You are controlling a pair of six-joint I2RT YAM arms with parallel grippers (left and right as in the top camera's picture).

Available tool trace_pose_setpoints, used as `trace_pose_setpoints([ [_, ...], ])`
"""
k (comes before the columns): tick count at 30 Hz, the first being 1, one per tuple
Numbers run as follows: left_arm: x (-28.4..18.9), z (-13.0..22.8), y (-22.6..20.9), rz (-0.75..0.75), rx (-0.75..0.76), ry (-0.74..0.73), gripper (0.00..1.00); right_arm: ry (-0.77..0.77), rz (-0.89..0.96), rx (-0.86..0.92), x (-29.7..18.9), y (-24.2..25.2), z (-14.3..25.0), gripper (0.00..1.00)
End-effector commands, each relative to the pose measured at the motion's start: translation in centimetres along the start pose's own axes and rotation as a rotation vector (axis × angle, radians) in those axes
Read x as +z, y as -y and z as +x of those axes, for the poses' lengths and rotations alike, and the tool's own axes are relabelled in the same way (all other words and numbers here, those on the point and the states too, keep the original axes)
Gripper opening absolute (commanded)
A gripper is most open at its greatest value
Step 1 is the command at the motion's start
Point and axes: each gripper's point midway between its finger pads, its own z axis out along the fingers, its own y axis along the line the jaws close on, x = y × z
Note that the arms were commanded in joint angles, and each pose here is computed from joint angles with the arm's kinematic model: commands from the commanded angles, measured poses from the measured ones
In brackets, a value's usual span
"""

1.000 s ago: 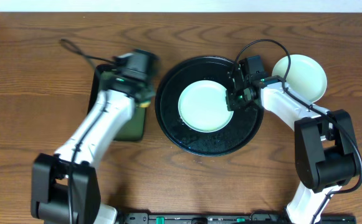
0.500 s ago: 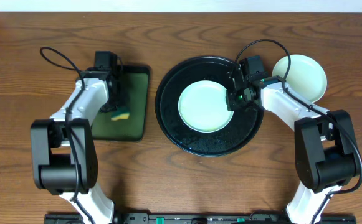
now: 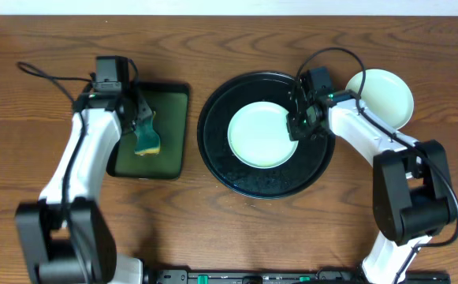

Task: Clean dirty plates on tray and stack at the side
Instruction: 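Return the sponge to the water tray and release it, then lift the second green plate with the right gripper onto the stack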

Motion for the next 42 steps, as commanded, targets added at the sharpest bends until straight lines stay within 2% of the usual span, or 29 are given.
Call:
trace_pose_setpoints([
  [1, -1.8, -1.1, 0.2, 0.021, -0.009, 0.050, 0.72, 0.196, 0.204, -0.073, -6.9, 1.3, -4.6, 0.01],
  [2, -2.0, -1.2, 0.2, 0.024, -0.009, 0.055, 0.80, 0.230, 0.268, -0.082, -8.4, 1.6, -5.2, 0.01],
  [9, -2.1, -1.2, 0.2, 0.024, -0.009, 0.056, 0.81, 0.384, 0.567, -0.288, -15.7, 0.6, -7.4, 0.01],
  [12, -2.1, -1.2, 0.2, 0.024, -0.009, 0.056, 0.81, 0.442, 0.767, -0.390, -19.0, 0.1, -8.1, 0.01],
  [16, -2.1, -1.2, 0.2, 0.024, -0.009, 0.056, 0.81, 0.456, 1.003, -0.526, -22.2, -1.0, -8.8, 0.01],
  [20, -2.1, -1.2, 0.2, 0.024, -0.009, 0.056, 0.81, 0.446, 1.100, -0.686, -23.7, -3.2, -9.3, 0.01],
  [28, -2.1, -1.2, 0.2, 0.024, -0.009, 0.056, 0.81, 0.433, 1.196, -0.871, -25.4, -6.4, -9.8, 0.01],
  [35, -2.1, -1.2, 0.2, 0.024, -0.009, 0.056, 0.81, 0.445, 1.211, -0.880, -25.8, -7.2, -9.7, 0.01],
  [39, -2.1, -1.2, 0.2, 0.024, -0.009, 0.056, 0.81, 0.499, 1.150, -0.808, -25.3, -6.9, -10.0, 0.01],
  [42, -2.1, -1.2, 0.2, 0.024, -0.009, 0.056, 0.81, 0.525, 0.977, -0.736, -22.7, -5.8, -10.2, 0.01],
])
